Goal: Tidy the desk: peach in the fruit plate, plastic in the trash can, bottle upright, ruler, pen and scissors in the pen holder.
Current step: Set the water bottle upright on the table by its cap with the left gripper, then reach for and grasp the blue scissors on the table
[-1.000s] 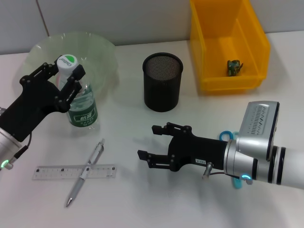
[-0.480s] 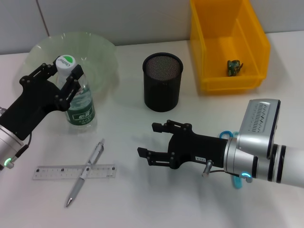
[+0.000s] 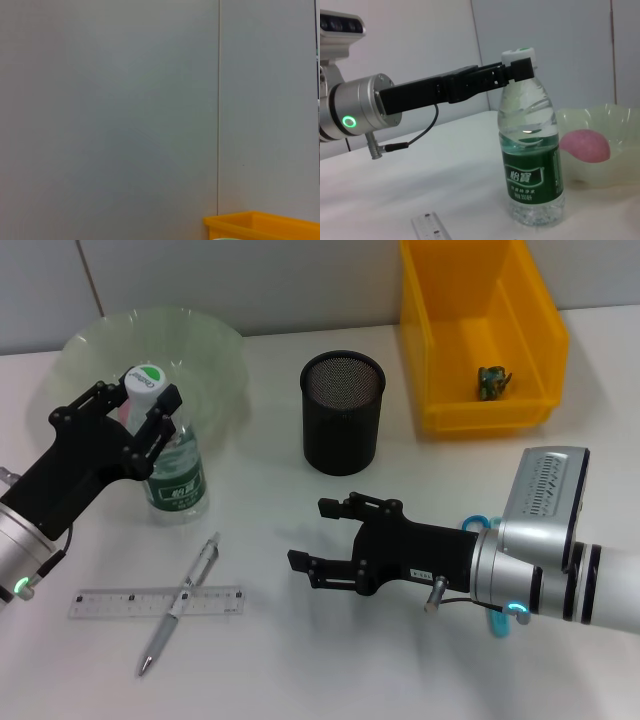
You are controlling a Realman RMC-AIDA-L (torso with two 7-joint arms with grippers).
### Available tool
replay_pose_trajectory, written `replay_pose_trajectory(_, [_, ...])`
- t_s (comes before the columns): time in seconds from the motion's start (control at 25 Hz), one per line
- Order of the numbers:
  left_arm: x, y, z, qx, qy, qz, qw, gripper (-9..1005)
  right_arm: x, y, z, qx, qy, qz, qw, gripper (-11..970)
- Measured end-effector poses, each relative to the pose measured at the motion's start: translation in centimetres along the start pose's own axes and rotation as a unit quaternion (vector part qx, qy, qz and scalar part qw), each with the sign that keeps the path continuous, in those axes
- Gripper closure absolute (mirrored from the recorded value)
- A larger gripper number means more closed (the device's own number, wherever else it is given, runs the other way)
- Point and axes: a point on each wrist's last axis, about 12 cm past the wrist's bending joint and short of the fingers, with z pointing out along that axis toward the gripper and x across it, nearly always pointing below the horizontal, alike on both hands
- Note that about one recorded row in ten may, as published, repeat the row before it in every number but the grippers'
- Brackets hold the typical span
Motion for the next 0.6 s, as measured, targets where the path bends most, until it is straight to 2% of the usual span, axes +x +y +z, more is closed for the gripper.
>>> replay_pose_trajectory(0.44, [-0.07, 0.15, -0.35, -0.001, -0.003, -0.012, 1.000, 469, 0.04, -0.05, 0.02, -0.001, 0.003, 0.000, 1.000, 153])
replay_pose_trajectory(0.48, [-0.18, 0.36, -0.45, -0.001, -0.003, -0.025, 1.000, 463, 0.04, -0.04, 0.02, -0.001, 0.003, 0.000, 1.000, 153])
replay_pose_trajectory(0.6, [-0.28, 0.42, -0.57, 0.001, -0.006, -0.030, 1.000, 409, 0.04, -0.03, 0.02, -0.001, 0.004, -0.001, 1.000, 153])
